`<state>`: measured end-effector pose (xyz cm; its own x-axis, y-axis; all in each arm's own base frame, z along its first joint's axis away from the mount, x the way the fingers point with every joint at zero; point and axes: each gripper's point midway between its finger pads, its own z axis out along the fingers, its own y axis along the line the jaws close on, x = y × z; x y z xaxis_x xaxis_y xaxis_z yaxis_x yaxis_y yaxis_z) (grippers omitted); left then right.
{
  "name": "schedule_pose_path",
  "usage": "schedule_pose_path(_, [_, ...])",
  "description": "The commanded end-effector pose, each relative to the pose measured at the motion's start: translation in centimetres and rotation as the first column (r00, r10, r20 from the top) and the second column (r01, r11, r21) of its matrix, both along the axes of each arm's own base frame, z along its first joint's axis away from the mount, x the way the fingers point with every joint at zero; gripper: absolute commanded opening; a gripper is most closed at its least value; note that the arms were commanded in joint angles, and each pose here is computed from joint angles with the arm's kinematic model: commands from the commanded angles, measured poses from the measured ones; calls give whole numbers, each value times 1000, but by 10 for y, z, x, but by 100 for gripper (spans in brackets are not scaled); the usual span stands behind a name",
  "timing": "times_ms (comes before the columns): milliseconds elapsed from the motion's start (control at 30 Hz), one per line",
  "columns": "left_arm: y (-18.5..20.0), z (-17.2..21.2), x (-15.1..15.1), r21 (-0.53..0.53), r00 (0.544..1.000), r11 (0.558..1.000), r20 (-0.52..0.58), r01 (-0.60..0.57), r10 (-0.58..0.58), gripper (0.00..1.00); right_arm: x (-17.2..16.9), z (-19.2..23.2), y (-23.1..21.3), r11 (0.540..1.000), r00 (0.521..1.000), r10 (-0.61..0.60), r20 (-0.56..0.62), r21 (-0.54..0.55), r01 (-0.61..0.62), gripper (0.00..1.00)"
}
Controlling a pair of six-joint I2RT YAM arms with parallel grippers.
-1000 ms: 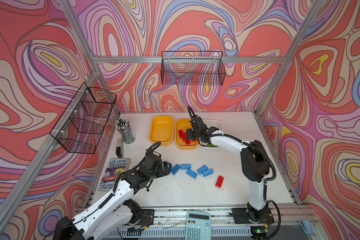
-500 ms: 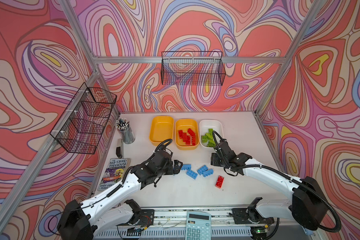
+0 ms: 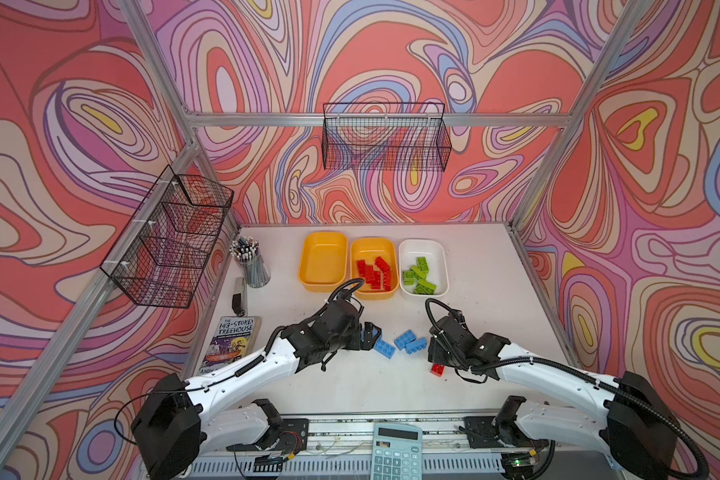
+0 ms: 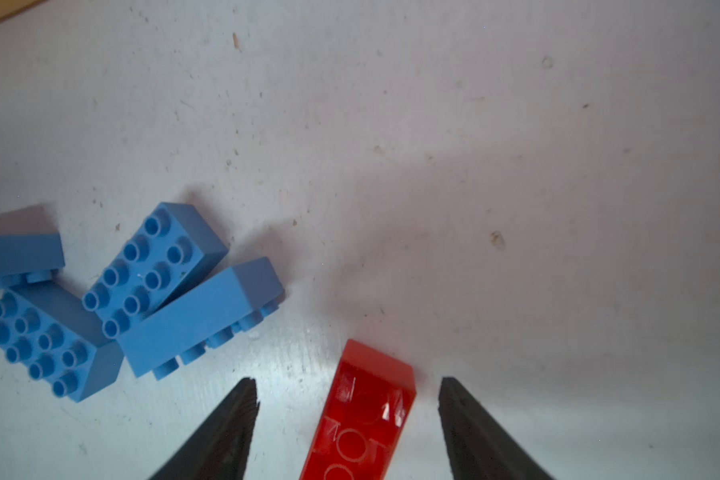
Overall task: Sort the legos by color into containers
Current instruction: 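Grasp the last red brick on the table with the right gripper, then carry the red brick with the right gripper into the yellow tub with red bricks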
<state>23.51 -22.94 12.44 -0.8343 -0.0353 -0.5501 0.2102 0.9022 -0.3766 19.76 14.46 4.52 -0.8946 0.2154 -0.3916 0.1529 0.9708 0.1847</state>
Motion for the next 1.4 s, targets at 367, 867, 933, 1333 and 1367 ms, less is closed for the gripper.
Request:
schedule_pose_path(367, [7,0,3,36,999,999,29,-16,15,100,-18,-27,-3,996,995,-74,-63,-46,71,34])
schedule_pose_path(867, [32,-4,-2,110,997,991,41,-70,66,100,125,103,78,993,958,115,263,-25,-112,30])
schedule_pose_path(933, [40,-3,-4,130,996,988,40,-85,81,100,155,115,97,988,940,153,305,-22,-154,30])
schedule_pose_path(1333, [75,0,-19,163,984,971,35,-177,173,100,285,73,159,966,917,258,303,-80,-245,36])
schedule_pose_path(1367, [75,1,-19,165,984,970,35,-177,173,100,289,71,163,964,916,264,303,-74,-254,40])
